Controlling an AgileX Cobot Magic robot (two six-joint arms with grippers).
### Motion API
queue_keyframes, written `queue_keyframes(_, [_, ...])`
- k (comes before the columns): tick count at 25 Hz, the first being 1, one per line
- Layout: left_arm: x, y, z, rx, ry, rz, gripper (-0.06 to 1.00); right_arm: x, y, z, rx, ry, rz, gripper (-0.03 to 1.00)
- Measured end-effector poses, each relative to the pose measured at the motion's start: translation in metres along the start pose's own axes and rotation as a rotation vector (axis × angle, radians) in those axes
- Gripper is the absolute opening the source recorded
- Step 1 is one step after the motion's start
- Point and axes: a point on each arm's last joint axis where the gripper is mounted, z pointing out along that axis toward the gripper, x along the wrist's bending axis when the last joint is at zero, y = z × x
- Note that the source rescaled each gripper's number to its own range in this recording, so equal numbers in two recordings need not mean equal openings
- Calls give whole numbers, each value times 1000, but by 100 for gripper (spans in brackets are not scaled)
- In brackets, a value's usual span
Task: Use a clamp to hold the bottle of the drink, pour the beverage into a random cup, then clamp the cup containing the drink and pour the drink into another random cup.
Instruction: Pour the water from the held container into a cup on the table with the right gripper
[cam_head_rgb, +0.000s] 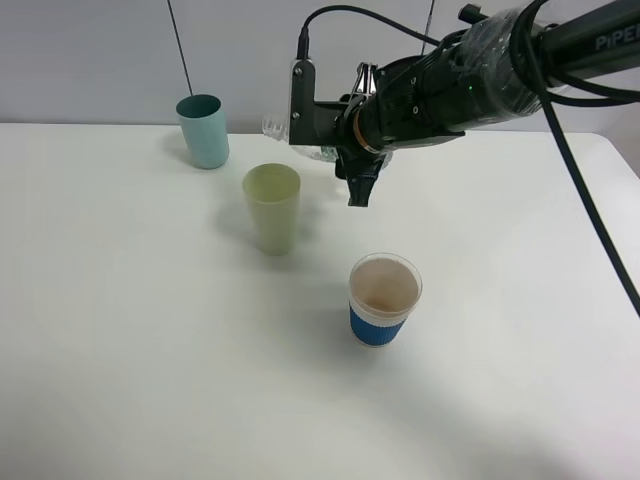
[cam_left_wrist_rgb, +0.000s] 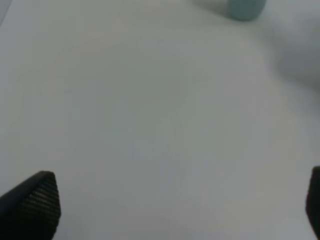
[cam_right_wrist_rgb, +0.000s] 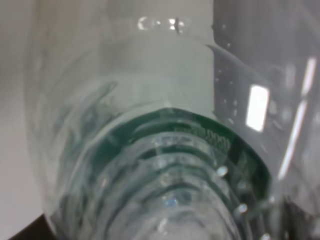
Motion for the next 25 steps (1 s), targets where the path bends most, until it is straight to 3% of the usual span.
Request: queue_keyframes(25, [0,0,0,0,0,0,100,-5,-3,0,42,-37,-307,0])
